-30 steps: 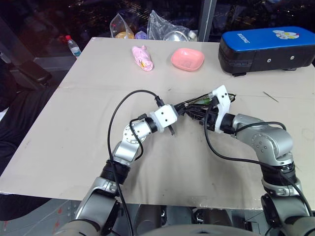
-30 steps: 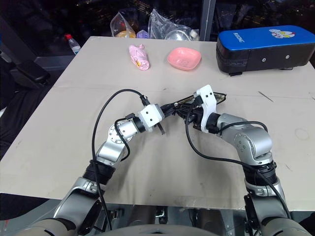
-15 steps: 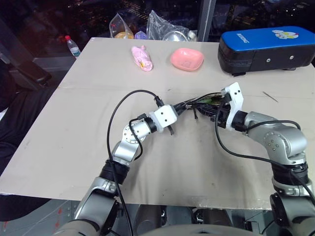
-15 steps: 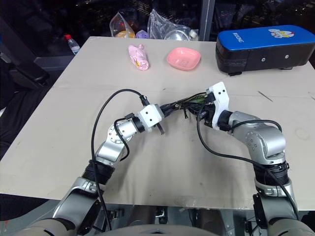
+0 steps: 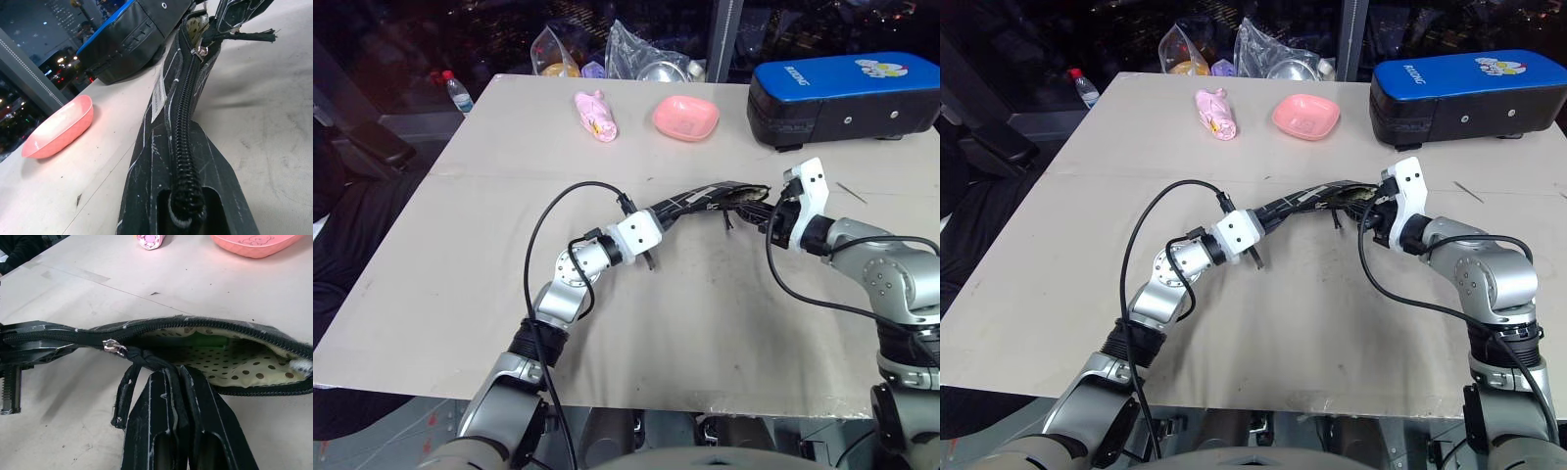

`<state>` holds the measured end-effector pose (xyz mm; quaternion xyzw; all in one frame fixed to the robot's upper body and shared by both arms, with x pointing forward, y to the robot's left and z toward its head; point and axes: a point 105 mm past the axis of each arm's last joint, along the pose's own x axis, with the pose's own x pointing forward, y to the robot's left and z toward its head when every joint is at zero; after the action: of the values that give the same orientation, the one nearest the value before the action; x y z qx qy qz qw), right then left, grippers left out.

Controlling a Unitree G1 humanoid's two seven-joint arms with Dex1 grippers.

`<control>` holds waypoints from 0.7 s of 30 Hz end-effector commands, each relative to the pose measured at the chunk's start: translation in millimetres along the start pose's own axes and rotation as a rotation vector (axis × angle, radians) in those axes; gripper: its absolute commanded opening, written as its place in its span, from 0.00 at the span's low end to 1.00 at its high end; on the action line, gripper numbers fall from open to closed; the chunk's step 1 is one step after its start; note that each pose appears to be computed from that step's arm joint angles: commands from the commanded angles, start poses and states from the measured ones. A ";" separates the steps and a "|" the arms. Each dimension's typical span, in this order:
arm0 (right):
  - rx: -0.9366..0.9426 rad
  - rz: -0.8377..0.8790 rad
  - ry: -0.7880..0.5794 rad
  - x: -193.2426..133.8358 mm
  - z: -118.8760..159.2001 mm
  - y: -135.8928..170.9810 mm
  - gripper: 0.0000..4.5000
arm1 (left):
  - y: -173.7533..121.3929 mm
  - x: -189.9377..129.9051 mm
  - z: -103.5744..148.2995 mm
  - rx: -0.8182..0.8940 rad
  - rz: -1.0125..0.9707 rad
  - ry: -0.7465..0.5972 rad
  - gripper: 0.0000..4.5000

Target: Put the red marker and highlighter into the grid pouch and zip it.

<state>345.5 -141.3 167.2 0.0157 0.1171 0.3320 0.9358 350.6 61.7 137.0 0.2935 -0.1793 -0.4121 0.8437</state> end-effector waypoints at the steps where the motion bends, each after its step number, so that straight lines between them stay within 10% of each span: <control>1: -0.039 -0.113 -0.054 -15.9 16.2 -26.8 0.01 | 14.9 -7.3 1.3 0.030 0.047 -0.005 0.00; 16: -0.052 -0.248 -0.033 -40.7 14.3 -64.4 0.01 | 15.6 -10.0 -3.9 0.026 0.056 0.010 0.00; 21: -0.081 -0.178 -0.006 -42.0 2.0 -54.2 0.41 | 14.0 -18.1 -7.1 0.003 0.010 0.016 0.15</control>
<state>351.4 -209.2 161.3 -0.0101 0.1239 0.2431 0.9620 354.4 79.7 132.2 0.2996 -0.1619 -0.4050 0.8485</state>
